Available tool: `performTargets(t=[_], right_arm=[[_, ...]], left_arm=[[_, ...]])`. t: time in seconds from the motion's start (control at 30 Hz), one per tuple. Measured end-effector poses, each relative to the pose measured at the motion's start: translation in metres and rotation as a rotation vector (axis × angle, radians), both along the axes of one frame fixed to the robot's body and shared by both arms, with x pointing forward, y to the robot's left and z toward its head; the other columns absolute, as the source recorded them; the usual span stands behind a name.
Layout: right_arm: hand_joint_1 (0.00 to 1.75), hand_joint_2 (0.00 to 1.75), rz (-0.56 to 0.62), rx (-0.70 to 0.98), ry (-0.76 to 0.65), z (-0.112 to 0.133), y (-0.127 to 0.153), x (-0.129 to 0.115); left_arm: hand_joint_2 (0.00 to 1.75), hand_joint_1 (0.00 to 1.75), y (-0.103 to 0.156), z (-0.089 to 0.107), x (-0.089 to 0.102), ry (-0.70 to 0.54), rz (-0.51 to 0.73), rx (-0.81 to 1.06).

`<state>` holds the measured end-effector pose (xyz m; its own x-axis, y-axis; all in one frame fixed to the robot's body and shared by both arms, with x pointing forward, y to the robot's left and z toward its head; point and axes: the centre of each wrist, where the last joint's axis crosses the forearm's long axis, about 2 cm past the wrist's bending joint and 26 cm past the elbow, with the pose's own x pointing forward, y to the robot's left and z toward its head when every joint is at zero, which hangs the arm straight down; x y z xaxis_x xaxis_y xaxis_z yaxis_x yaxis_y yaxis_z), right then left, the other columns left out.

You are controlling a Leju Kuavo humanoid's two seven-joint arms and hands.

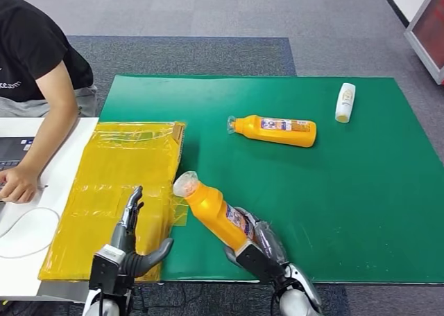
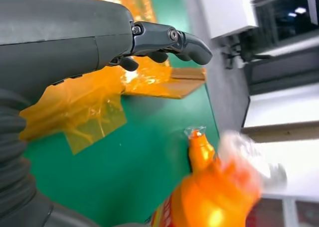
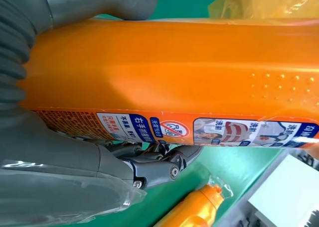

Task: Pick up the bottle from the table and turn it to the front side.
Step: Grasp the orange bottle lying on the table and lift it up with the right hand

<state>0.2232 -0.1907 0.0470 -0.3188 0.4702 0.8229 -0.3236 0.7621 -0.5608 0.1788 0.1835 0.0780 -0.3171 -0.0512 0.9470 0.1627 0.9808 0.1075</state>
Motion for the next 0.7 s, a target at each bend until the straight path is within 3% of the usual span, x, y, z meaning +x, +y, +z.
performTargets(t=[0.3, 0.4, 0.7], right_arm=[[1.71, 1.75, 0.011, 0.028, -0.048, 0.004, 0.007, 0.0], [1.62, 1.75, 0.024, 0.033, -0.064, 0.008, 0.01, 0.004], [1.46, 1.75, 0.071, 0.037, -0.099, 0.014, 0.019, 0.014]], left_arm=[[1.75, 0.0, -0.007, 0.007, 0.013, 0.122, -0.09, -0.252], [1.75, 0.0, -0.01, 0.008, 0.018, 0.129, -0.137, -0.274], [1.75, 0.0, -0.023, 0.008, 0.021, 0.197, -0.416, -0.359]])
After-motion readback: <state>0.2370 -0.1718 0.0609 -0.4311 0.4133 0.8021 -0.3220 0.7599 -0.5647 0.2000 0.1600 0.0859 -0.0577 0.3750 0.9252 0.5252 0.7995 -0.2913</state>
